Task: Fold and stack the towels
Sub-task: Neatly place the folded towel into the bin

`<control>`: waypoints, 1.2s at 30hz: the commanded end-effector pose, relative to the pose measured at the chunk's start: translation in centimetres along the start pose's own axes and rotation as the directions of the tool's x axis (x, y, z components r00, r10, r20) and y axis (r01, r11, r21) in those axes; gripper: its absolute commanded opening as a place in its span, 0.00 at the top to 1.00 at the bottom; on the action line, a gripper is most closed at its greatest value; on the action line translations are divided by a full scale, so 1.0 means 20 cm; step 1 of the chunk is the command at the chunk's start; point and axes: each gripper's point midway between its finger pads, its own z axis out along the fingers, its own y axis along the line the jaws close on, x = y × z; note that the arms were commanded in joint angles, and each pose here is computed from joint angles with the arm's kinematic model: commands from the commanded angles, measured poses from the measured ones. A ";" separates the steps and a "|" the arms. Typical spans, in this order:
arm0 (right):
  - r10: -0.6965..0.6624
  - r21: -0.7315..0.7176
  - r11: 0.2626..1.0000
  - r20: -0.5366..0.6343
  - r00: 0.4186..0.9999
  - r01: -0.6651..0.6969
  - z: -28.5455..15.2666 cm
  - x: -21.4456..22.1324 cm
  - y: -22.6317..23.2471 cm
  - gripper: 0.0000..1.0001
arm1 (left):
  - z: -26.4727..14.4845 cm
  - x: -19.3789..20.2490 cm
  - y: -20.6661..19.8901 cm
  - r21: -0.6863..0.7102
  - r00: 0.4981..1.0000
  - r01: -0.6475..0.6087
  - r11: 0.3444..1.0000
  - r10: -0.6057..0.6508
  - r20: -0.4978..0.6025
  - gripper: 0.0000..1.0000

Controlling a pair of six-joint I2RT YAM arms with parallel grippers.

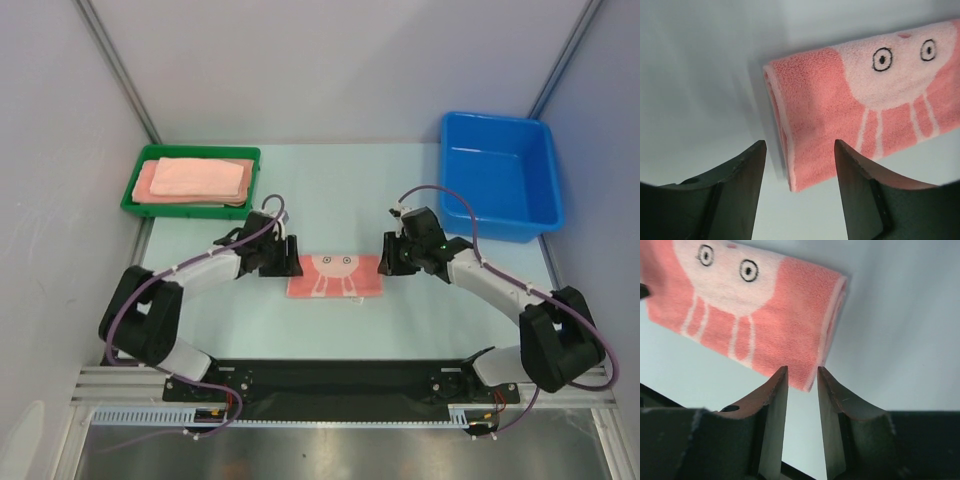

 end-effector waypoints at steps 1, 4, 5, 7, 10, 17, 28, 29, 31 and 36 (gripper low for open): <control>-0.038 -0.027 0.999 0.084 0.996 0.040 -0.11 -0.14 0.06 0.64 | 0.10 0.05 -0.01 0.048 0.999 0.001 0.999 0.001 -0.041 0.37; -0.054 -0.024 0.998 0.113 0.992 0.057 -0.16 -0.18 0.07 0.63 | 0.14 0.08 -0.01 0.041 0.997 0.006 0.999 -0.003 -0.079 0.38; -0.060 -0.027 0.998 0.125 0.990 0.064 -0.18 -0.19 0.08 0.63 | 0.15 0.10 0.01 0.020 0.996 0.007 1.000 -0.005 -0.085 0.38; -0.062 -0.029 0.997 0.142 0.988 0.066 -0.19 -0.21 0.09 0.63 | 0.16 0.13 0.04 -0.019 0.995 0.017 1.000 -0.019 -0.103 0.44; -0.059 -0.045 0.997 0.163 0.985 0.067 -0.22 -0.23 0.11 0.62 | 0.17 0.17 0.01 -0.010 0.992 0.011 1.000 -0.013 -0.128 0.57; -0.070 -0.072 0.994 0.186 0.980 0.084 -0.23 -0.30 0.16 0.62 | 0.17 0.09 -0.09 0.009 0.990 -0.005 1.000 0.006 -0.141 1.00; -0.071 -0.085 0.992 0.236 0.969 0.093 -0.30 -0.42 0.19 0.01 | -0.15 -0.64 0.01 -0.332 0.974 -0.222 0.917 0.223 -0.036 1.00; -0.071 -0.090 0.991 0.238 0.969 0.095 -0.30 -0.43 0.20 0.00 | -0.17 -0.67 0.03 -0.344 0.970 -0.239 0.908 0.237 -0.048 1.00; -0.078 -0.106 0.989 0.254 0.964 0.107 -0.34 -0.48 0.23 0.00 | -0.22 -0.85 0.09 -0.406 0.955 -0.279 0.870 0.296 -0.023 1.00; -0.106 -0.117 0.982 0.287 0.952 0.145 -0.35 -0.53 0.24 0.00 | -0.35 -1.11 0.43 -0.518 0.963 -0.254 0.817 0.266 -0.053 1.00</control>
